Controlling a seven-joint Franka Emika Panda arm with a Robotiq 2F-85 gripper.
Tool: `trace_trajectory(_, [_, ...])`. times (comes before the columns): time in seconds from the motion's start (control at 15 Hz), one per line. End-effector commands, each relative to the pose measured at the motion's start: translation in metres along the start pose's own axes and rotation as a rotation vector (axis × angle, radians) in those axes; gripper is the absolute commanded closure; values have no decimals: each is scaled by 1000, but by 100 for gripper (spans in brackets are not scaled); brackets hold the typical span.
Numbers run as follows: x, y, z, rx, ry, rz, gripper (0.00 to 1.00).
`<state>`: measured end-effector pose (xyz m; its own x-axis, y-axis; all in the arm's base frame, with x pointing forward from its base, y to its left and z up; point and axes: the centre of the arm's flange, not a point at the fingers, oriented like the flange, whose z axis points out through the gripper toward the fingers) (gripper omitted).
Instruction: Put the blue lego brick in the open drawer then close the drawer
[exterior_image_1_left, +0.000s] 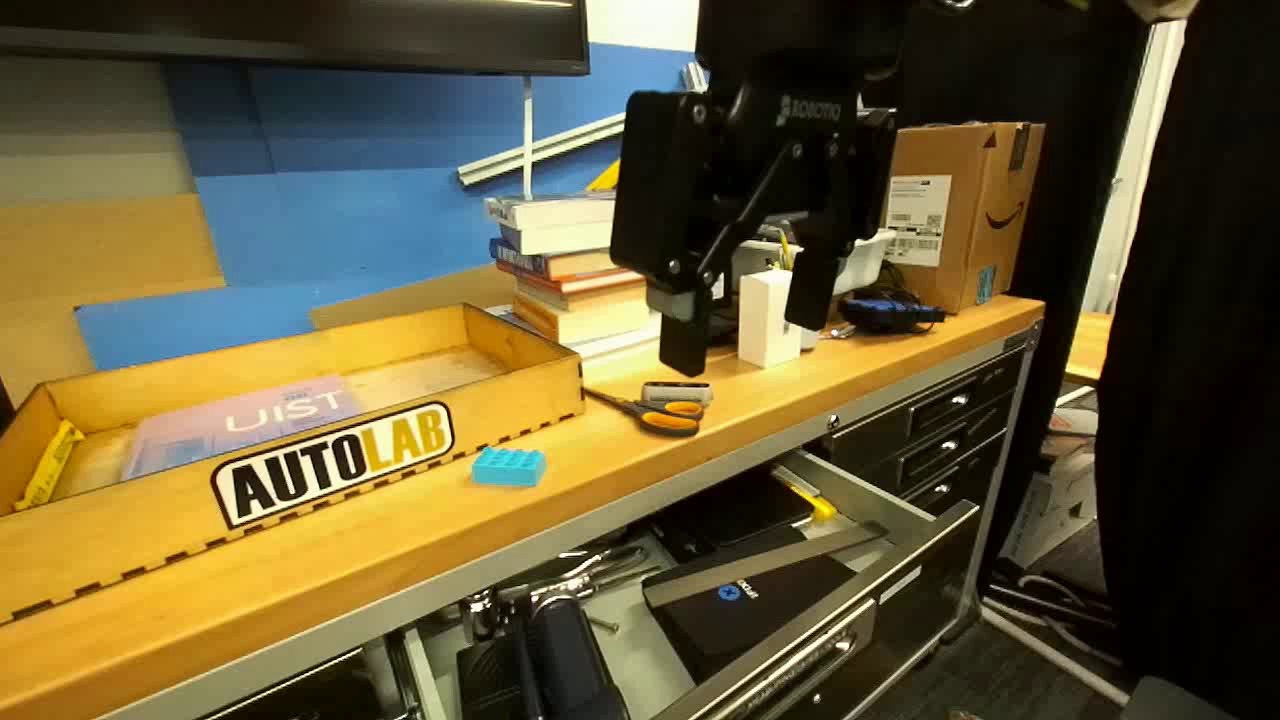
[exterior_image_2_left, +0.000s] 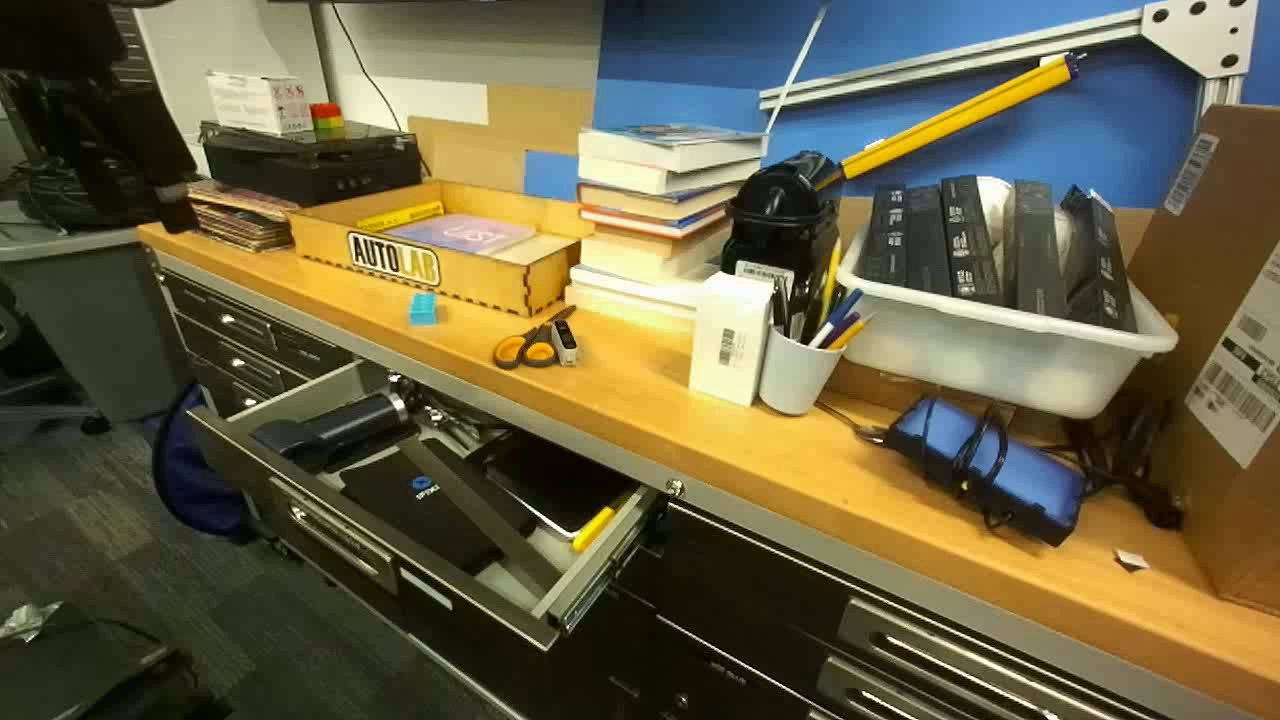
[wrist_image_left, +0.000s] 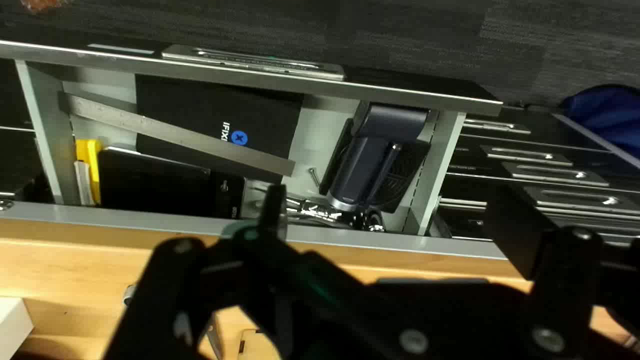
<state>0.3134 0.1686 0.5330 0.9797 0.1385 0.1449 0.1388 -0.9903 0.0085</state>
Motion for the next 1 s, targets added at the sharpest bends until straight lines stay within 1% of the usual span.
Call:
trace_trajectory(0.0, [1,0,-3,2,6,0,0])
trace_trajectory(0.2, [1,-2,-11,5,24,-2,0])
trace_trajectory(0.93, [1,-2,-11,5,24,-2,0])
